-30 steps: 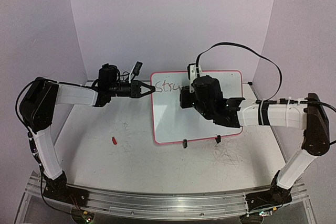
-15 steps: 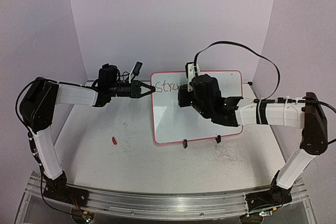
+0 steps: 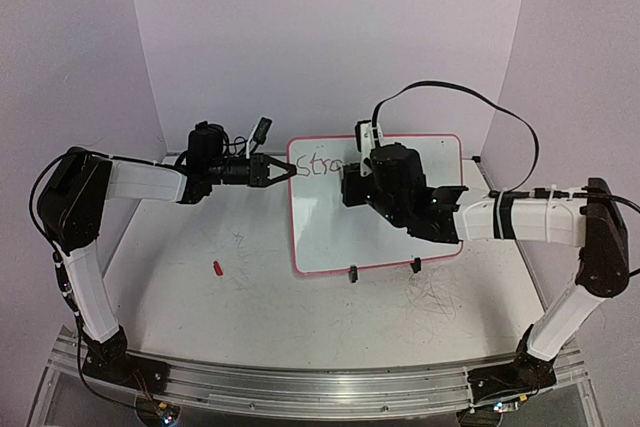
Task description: Write a sentence on the whiteboard
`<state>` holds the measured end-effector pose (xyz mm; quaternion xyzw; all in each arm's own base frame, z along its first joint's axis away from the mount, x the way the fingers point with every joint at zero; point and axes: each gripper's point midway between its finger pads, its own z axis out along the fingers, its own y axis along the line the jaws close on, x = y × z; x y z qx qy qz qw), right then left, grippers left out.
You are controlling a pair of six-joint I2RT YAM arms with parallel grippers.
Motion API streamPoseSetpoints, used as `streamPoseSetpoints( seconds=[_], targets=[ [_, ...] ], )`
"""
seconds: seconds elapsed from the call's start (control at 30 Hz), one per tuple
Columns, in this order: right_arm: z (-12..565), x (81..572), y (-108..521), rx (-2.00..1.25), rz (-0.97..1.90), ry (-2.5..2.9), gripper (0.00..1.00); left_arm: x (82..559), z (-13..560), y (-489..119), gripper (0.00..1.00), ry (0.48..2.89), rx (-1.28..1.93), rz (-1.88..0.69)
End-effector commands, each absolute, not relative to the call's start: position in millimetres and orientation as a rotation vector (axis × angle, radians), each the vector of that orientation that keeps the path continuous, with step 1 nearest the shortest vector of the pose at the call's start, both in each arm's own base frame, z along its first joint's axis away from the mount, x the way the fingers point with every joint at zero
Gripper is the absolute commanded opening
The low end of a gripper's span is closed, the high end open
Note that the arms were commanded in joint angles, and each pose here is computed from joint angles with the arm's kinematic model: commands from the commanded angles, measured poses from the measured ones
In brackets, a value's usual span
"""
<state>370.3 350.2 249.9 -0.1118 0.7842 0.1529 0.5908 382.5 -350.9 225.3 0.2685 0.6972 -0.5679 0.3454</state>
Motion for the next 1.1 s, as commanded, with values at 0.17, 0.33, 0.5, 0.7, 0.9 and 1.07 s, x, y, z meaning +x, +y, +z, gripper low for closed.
streamPoseSetpoints(
  seconds=[0.17, 0.33, 0.5, 0.7, 0.9, 1.07],
  targets=[
    [276, 376, 326, -0.191, 0.361, 1.776, 0.0, 373, 248, -354, 0.0, 1.743, 0.737, -1.477],
    [278, 379, 330, -0.197, 0.361, 1.768, 0.0, 373, 248, -354, 0.0, 1.744, 0.737, -1.477],
    [274, 381, 335, -0.207, 0.366, 1.775, 0.0, 373, 247, -354, 0.0, 1.744, 0.738, -1.478],
    [273, 383, 334, -0.201, 0.357, 1.774, 0.0, 373, 248, -354, 0.0, 1.741, 0.742, -1.481],
    [273, 385, 335, -0.209, 0.34, 1.769, 0.0, 372, 249, -355, 0.0, 1.74, 0.744, -1.482],
    [272, 386, 335, -0.204, 0.333, 1.77, 0.0, 371, 249, -355, 0.0, 1.739, 0.746, -1.483]
  ],
)
